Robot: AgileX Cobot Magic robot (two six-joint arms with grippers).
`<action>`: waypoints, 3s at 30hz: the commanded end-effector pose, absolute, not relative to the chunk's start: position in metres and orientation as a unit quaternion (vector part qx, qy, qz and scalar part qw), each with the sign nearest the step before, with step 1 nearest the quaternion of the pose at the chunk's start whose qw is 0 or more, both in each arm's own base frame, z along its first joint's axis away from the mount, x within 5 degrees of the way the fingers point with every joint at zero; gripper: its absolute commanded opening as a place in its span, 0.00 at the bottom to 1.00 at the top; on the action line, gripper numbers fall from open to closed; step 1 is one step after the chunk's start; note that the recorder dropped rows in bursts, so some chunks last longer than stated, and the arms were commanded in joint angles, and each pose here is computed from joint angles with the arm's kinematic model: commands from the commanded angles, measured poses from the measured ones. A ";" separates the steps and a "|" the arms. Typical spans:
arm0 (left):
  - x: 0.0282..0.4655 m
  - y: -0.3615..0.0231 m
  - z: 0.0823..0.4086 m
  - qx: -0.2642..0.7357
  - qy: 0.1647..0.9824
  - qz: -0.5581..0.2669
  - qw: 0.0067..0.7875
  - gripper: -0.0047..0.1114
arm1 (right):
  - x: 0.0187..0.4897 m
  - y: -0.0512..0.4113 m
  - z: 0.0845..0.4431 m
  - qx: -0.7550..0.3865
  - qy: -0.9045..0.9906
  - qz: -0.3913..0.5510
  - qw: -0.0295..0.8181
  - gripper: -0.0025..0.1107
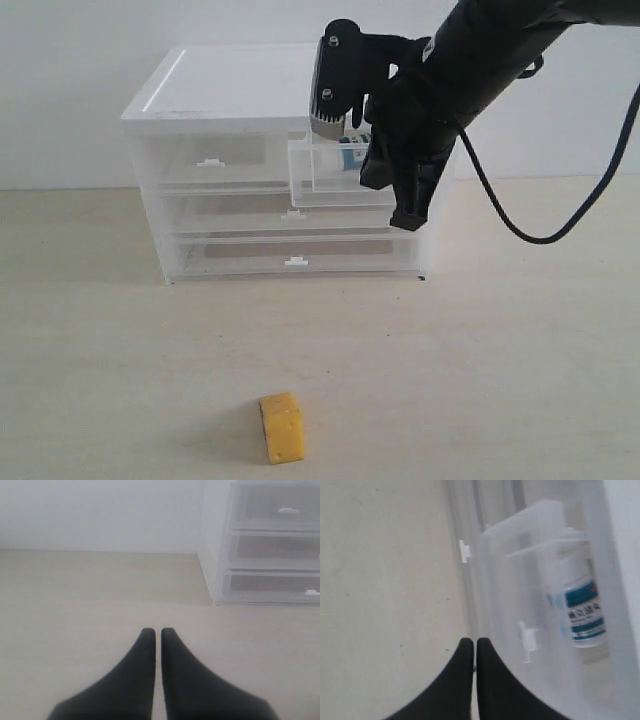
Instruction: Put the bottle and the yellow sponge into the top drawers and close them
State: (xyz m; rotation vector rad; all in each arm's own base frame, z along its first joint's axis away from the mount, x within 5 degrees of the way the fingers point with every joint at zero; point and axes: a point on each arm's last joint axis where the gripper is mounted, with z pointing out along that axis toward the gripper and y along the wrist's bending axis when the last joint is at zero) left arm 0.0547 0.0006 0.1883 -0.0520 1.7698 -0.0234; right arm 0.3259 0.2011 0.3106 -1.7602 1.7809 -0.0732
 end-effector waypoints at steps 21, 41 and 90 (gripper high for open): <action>0.055 0.001 0.188 -0.026 0.773 -0.012 0.634 0.08 | 0.395 0.175 0.295 -0.565 0.679 -0.113 0.455 0.02; 0.055 0.001 0.188 -0.026 0.773 -0.012 0.634 0.08 | 0.323 0.133 0.294 -0.480 0.871 -0.001 0.104 0.02; 0.055 0.001 0.188 -0.026 0.773 -0.012 0.634 0.08 | 0.128 -0.007 0.361 0.006 0.843 -0.023 0.538 0.02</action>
